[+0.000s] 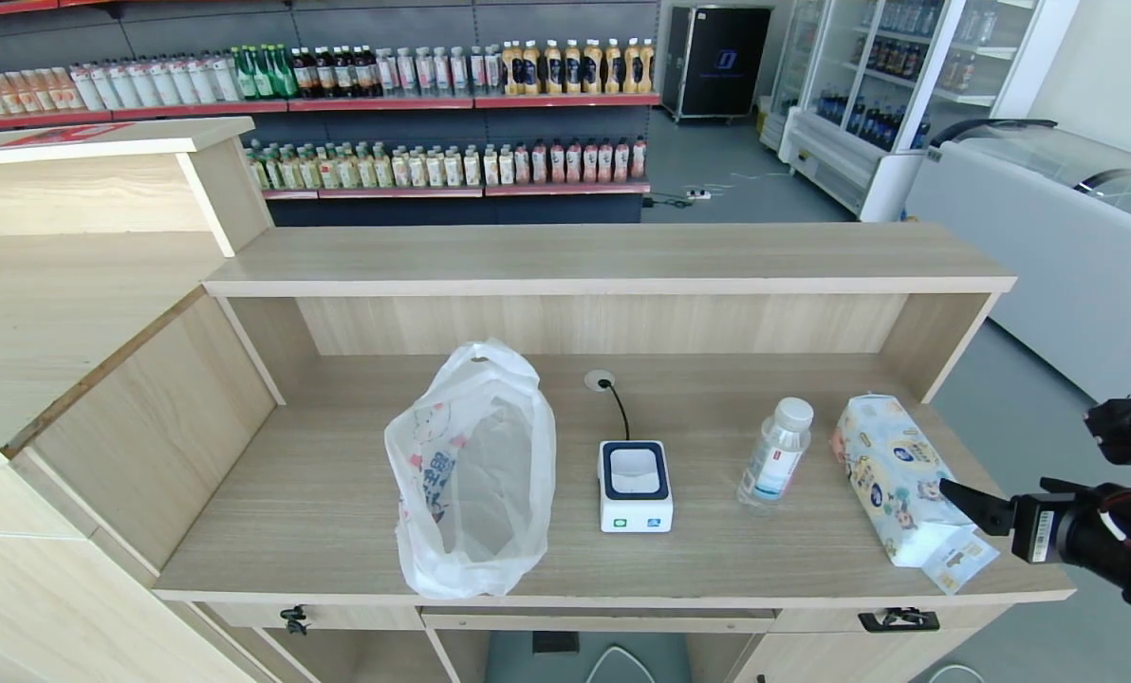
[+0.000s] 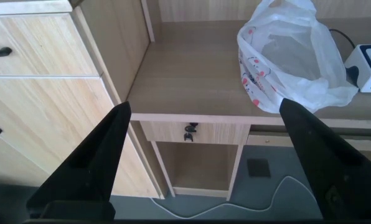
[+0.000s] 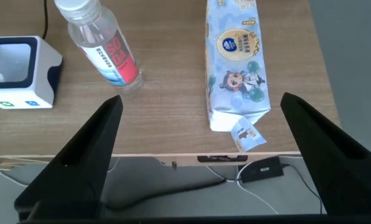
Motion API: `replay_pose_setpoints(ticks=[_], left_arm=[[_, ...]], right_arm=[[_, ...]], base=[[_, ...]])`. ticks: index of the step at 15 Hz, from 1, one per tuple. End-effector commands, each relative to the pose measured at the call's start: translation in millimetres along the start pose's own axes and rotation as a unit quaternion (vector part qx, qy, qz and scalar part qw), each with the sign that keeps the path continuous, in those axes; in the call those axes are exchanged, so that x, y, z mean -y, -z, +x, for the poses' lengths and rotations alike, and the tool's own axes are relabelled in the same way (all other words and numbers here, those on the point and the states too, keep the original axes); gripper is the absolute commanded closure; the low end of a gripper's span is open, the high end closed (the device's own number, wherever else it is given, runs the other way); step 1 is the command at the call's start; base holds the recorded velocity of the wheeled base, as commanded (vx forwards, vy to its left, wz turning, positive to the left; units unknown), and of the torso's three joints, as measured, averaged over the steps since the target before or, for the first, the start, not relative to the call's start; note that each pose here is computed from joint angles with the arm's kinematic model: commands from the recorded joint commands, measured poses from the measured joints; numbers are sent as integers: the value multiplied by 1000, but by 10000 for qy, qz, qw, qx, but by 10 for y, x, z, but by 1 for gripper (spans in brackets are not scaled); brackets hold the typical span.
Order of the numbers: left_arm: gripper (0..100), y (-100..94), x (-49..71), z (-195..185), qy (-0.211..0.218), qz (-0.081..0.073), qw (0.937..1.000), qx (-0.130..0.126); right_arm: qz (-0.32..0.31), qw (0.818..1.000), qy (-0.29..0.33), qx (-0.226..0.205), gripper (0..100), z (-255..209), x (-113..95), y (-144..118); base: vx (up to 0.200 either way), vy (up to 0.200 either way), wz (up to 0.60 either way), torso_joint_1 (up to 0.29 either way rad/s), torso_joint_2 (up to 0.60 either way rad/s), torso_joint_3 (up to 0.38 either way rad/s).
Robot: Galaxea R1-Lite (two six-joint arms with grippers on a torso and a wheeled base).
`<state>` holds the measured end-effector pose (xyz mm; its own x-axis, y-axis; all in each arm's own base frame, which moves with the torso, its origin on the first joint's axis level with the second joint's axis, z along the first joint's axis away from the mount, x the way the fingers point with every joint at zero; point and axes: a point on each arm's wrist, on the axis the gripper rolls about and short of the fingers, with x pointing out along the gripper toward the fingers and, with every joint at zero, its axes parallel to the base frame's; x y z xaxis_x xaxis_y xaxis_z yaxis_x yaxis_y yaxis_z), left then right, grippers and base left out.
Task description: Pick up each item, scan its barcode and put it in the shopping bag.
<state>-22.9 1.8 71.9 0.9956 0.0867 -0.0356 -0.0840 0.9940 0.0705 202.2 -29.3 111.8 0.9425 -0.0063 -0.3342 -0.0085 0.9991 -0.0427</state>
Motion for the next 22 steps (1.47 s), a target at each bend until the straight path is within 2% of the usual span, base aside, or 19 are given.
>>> replay_pose_setpoints(ticks=[1,3,4,6,10,11,14,22], left_arm=[[0,0,0,0,-3,-1,10000,2],[0,0,0,0,-3,-1,10000,2],[0,0,0,0,-3,-1,10000,2],[0,0,0,0,-3,-1,10000,2],[0,0,0,0,-3,-1,10000,2],[0,0,0,0,-3,-1,10000,2],[0,0,0,0,-3,-1,10000,2],[0,0,0,0,-3,-1,10000,2]], right_arm=[[-160,9997,-34,-204,0,336,46,130],[-231,9994,-131,-230,0,411,46,167],[-374,9976,-423,-407,0,552,36,291],[-419,9962,-575,-500,0,624,13,348],[-569,9938,-947,-117,0,1069,-98,199],[-597,9910,-1195,-49,0,1131,-147,184],[-702,9822,-1744,-59,0,1222,-332,224],[-1033,9763,-1902,-53,0,1541,-437,451]], base=[[0,0,0,0,0,0],[0,0,0,0,0,0],[0,0,0,0,0,0],[0,0,0,0,0,0],[0,0,0,0,0,0],[0,0,0,0,0,0],[0,0,0,0,0,0],[0,0,0,0,0,0]])
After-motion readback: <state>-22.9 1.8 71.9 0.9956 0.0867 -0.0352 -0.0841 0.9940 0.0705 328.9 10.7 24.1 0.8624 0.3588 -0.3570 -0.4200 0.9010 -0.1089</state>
